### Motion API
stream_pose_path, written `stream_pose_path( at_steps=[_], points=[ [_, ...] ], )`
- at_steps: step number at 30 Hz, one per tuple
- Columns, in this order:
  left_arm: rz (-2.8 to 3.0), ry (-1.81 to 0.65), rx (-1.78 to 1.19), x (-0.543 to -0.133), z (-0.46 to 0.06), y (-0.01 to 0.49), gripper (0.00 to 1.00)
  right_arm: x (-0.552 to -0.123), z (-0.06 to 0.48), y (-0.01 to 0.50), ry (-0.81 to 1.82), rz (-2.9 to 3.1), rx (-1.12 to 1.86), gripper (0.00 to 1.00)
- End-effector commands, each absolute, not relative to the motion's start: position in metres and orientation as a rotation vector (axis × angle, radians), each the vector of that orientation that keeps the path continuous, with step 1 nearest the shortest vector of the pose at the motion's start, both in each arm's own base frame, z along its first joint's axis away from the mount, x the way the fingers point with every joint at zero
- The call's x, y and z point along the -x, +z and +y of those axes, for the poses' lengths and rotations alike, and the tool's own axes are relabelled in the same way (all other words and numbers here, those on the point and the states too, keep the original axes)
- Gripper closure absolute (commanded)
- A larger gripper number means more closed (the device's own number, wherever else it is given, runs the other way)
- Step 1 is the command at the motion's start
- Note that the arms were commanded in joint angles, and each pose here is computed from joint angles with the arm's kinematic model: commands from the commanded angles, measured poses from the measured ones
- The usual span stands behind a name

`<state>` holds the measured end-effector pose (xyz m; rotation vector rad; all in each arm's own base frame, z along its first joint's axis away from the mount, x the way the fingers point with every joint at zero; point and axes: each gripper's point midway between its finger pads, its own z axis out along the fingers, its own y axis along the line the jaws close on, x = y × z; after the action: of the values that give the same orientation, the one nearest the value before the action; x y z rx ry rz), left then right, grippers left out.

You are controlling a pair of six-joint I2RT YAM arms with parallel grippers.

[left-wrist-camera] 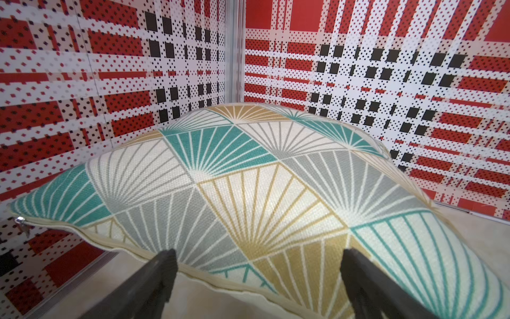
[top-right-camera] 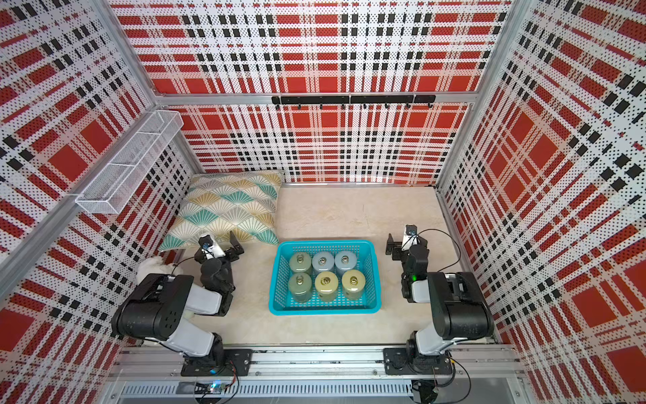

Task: Take the tea canister out of the basket
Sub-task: Pick up the tea canister from the basket.

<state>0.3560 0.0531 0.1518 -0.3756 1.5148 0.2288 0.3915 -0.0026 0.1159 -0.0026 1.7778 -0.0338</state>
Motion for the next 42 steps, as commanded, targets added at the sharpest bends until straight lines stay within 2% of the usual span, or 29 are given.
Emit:
stream_pose_path(
  at_steps=[1,25,31,36,38,42],
  points=[
    [1.498,0.227,0.370,-0.359,0.052,0.157,0.01,-0.394,-0.001,0.122,-0.025,1.756,0.003,0.00],
    [1.498,0.229,0.371,-0.359,0.052,0.157,0.01,-0.396,-0.007,0.124,-0.073,1.771,-0.046,0.00],
    [1.496,0.257,0.383,-0.357,0.052,0.161,0.01,-0.408,-0.030,0.158,-0.171,1.907,-0.304,0.00],
    [1.463,0.399,0.504,-0.352,0.060,0.182,0.01,-0.385,-0.022,0.215,-0.048,1.745,-0.307,0.00],
    [1.496,0.403,0.498,-0.364,0.054,0.195,0.01,-0.378,-0.014,0.237,0.026,1.705,-0.304,0.00],
    [1.508,0.316,0.747,-0.375,0.065,0.222,0.01,-0.367,-0.004,0.269,0.219,1.638,-0.381,0.00]
  ],
)
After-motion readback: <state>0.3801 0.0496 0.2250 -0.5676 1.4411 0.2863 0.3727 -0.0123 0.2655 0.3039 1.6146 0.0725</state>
